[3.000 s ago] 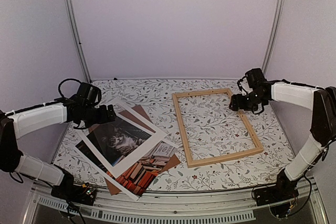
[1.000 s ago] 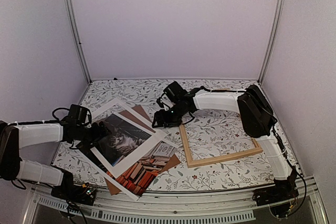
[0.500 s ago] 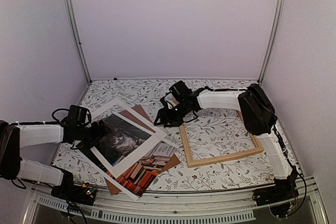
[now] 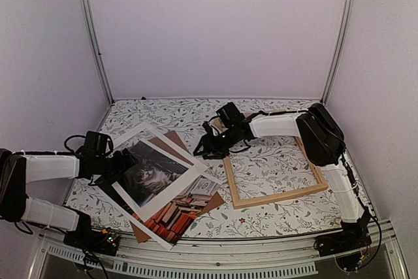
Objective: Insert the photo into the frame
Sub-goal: Pick up the glass panel from the photo.
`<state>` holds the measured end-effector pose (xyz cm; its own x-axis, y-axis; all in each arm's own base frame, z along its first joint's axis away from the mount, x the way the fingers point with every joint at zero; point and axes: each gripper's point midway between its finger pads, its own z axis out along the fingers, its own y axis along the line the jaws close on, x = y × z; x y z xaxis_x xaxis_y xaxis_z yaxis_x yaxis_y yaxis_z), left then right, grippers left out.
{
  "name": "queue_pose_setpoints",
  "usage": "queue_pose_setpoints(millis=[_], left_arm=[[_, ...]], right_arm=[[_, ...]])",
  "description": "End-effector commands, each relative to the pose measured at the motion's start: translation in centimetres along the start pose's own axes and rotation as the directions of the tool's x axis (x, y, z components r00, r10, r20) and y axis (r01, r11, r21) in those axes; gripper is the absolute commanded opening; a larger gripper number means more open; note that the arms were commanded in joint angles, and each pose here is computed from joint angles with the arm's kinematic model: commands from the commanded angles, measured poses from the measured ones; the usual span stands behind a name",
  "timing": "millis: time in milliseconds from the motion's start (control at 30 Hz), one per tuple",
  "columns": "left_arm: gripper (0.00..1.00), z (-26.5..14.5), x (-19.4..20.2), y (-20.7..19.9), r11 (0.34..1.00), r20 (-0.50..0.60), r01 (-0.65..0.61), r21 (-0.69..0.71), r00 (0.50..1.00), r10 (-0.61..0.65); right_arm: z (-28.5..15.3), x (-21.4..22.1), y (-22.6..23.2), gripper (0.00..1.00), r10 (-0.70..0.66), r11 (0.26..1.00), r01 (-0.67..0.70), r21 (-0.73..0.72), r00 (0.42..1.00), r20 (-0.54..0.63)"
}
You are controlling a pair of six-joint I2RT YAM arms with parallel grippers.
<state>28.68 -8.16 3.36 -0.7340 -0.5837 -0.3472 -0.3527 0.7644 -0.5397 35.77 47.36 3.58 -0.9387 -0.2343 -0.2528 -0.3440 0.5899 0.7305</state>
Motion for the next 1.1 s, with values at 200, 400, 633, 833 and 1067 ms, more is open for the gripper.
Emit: queue_pose_setpoints(millis=[200, 400, 633, 833, 1067], left_arm=[[0.92, 0.8, 2.4, 1.7, 0.999, -0.082, 0.008, -0.035, 0.997, -0.011], [0.92, 0.7, 2.1, 1.4, 1.000, -0.072, -0.005, -0.023, 0.997, 0.004], [0.92, 0.6, 1.8, 1.1, 1.000, -0.062, -0.018, -0.012, 0.998, 0.017], [0.92, 0.5, 1.2, 0.4, 0.999, -0.047, -0.044, 0.008, 0.998, 0.045], [0.92, -0.1, -0.1, -1.1, 0.994, -0.001, -0.096, 0.041, 0.995, 0.097]], right_arm=[[-1.7, 0.9, 4.1, 0.50, 0.006, 0.983, -0.012, -0.182, 0.999, -0.032], [-2.6, 0.6, 5.0, 0.48, 0.014, 0.973, -0.019, -0.228, 1.000, -0.024], [-2.8, 0.5, 5.3, 0.48, 0.022, 0.967, -0.027, -0.254, 0.999, -0.023], [-2.8, 0.5, 5.8, 0.35, 0.015, 0.958, -0.023, -0.287, 0.999, -0.031], [-2.8, 0.6, 6.0, 0.14, 0.002, 0.952, -0.014, -0.306, 0.999, -0.040]])
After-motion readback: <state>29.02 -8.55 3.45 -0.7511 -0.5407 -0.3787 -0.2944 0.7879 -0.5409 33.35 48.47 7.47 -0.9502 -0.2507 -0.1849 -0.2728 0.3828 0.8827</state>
